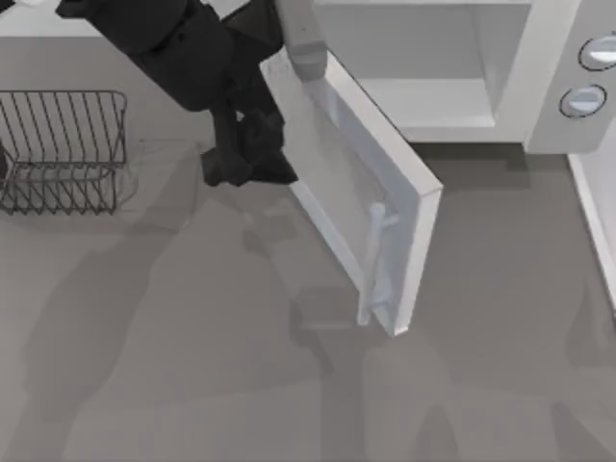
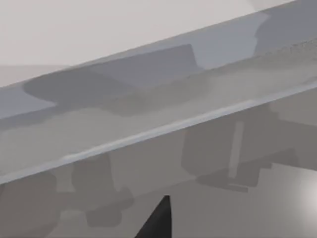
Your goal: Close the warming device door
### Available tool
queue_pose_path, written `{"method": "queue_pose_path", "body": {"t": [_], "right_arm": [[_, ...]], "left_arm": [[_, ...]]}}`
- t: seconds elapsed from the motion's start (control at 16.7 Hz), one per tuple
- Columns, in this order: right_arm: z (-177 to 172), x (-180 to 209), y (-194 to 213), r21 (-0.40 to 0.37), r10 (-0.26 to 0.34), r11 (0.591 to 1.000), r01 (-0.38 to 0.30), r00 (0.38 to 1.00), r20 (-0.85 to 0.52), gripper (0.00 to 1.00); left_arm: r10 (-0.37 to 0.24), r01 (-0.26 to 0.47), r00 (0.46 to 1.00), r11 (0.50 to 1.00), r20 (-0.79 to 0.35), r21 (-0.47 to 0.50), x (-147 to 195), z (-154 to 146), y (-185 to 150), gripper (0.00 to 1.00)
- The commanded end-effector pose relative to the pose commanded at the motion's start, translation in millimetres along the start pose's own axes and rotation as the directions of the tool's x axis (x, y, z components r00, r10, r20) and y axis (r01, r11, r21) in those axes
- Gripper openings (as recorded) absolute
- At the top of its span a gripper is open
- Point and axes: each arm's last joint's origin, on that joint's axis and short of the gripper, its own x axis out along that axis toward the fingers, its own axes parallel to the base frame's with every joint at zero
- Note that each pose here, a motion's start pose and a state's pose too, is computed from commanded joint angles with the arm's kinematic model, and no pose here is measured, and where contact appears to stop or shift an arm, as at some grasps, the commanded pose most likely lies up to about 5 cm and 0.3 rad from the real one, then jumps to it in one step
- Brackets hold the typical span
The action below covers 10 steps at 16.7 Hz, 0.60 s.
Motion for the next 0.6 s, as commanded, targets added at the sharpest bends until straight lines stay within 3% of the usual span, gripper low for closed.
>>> {"method": "queue_pose_path", "body": {"t": [0.36, 0.6], "right_arm": [[0.0, 0.0, 0.0, 0.000, 0.000, 1.000, 0.000, 1.000, 0.000, 1.00], [0.0, 0.0, 0.0, 0.000, 0.000, 1.000, 0.000, 1.000, 0.000, 1.00]], "left_arm": [[0.000, 0.000, 1.000, 1.000, 0.000, 0.000, 0.0, 0.0, 0.0, 0.02], [0.000, 0.000, 1.000, 1.000, 0.000, 0.000, 0.0, 0.0, 0.0, 0.00]]}}
